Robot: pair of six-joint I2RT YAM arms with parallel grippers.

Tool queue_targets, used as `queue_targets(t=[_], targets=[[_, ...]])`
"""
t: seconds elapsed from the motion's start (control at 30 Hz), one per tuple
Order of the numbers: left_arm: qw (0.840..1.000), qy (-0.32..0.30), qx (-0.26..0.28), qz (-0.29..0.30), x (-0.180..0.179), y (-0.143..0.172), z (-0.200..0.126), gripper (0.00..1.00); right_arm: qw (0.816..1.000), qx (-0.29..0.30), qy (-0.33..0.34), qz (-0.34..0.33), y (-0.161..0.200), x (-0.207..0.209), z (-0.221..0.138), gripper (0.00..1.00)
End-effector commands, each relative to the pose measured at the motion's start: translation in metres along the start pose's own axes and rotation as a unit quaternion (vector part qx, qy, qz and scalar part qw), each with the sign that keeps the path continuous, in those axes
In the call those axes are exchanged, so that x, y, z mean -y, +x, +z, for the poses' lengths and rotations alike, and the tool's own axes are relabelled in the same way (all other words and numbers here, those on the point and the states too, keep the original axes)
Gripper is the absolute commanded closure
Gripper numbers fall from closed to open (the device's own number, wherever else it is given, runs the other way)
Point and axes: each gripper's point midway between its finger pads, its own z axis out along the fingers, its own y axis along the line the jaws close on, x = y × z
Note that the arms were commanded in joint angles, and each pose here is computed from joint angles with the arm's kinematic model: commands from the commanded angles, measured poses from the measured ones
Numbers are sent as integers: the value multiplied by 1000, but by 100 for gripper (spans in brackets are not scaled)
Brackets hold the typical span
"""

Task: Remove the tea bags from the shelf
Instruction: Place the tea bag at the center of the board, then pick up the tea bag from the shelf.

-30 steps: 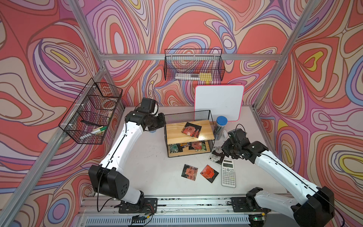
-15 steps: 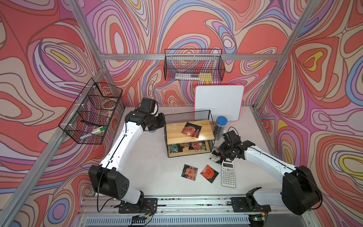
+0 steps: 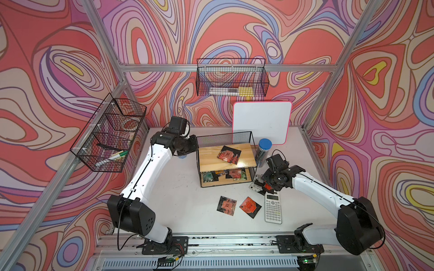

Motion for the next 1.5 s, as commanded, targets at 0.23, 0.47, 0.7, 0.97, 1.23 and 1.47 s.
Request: queue_targets(t=[0.23, 0.47, 0.7, 0.97, 1.23, 1.47], targets=[[1000, -22, -20, 11, -8, 7, 5, 68, 997, 75, -14, -9, -39, -13, -63, 36], [1000, -18, -15, 7, -7, 6, 4, 80, 975, 176, -37, -128, -63, -79, -136, 34], [1000, -16, -14, 5, -6, 5, 3, 82, 947, 158, -88, -267, -20, -178, -151, 30], [1000, -17, -13, 6, -6, 6, 2, 82, 938, 90, -61, -330, 12, -225, -117, 26], [1000, -16, -12, 8, -6, 6, 0, 82, 950, 59, -7, -308, 25, -217, -93, 26], [1000, -15, -13, 7, -6, 6, 0, 83, 940, 67, 11, -335, 25, -230, -74, 28]])
